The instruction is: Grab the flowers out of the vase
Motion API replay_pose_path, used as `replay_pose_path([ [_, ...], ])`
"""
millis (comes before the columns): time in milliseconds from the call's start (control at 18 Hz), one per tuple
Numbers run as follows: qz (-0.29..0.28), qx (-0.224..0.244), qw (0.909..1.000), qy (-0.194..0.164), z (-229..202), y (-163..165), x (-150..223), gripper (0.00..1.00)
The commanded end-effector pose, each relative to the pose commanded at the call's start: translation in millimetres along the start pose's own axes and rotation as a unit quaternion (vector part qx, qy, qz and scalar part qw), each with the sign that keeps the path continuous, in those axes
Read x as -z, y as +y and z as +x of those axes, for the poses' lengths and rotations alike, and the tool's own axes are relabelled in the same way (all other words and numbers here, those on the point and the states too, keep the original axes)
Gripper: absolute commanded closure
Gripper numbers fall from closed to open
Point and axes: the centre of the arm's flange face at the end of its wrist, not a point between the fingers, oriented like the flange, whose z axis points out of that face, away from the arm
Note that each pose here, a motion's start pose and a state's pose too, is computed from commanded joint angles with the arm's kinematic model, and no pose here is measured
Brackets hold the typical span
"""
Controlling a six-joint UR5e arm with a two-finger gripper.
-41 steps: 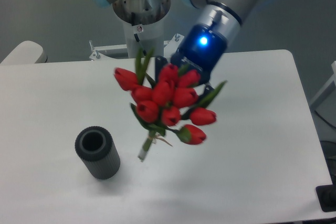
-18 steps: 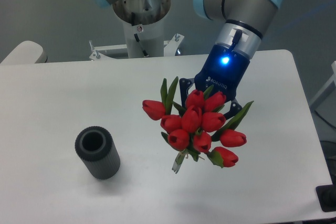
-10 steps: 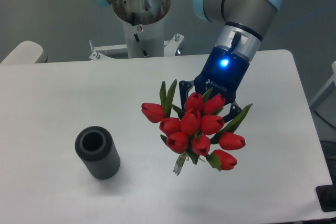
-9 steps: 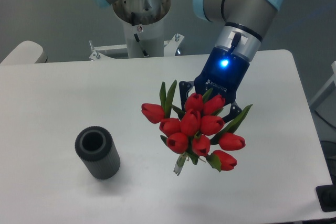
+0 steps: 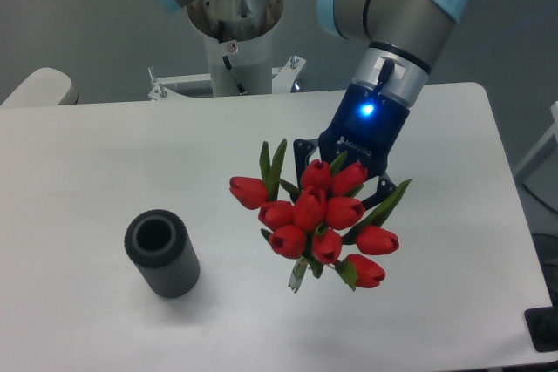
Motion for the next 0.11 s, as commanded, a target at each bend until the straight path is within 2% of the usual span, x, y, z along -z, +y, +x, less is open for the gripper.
replay_pose_path([
  [111,-0.001,0.000,1.0000,0.000,0.0,-0.3,-0.9,0.76],
])
